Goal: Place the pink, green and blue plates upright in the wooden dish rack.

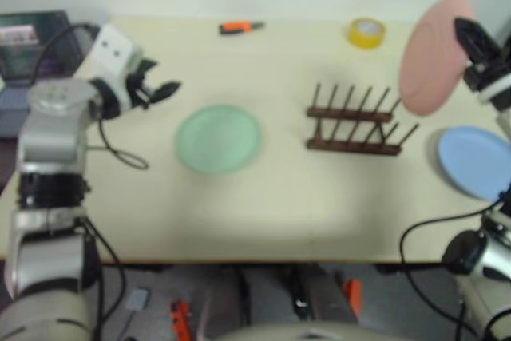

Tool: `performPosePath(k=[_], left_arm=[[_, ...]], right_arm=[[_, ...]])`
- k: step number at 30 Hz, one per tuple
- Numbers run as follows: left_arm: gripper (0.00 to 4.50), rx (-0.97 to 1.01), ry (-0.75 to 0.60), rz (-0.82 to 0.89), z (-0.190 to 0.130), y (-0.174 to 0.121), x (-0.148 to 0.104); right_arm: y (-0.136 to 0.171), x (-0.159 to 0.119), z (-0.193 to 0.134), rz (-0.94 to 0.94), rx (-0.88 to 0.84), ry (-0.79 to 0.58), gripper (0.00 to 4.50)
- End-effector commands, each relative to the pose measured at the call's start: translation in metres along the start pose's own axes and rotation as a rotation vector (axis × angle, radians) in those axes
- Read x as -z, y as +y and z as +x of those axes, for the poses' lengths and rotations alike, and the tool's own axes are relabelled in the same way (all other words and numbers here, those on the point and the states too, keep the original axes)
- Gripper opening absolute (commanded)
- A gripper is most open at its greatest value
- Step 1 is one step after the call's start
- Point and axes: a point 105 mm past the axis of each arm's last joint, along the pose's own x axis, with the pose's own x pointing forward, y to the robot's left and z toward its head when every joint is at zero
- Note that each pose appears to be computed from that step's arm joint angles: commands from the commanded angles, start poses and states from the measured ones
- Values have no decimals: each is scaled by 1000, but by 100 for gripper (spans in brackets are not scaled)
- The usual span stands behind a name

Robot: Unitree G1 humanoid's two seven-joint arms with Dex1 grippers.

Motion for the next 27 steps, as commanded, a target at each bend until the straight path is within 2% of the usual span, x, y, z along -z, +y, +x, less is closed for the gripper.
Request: performPosePath(k=[1, 4, 11, 27], left_arm=[[323, -29, -40, 49, -3, 8, -17], [323, -34, -36, 51, -4, 9, -16], [323, -39, -32, 58, -4, 10, -15], [323, -43, -24, 76, -4, 12, -15]], right_arm=[[-3, -12, -9, 9, 1, -51, 0], [-6, -11, -12, 19, 3, -51, 0], [12, -14, -13, 33, -86, -71, 0], [-8, 3, -18, 47, -23, -34, 0]])
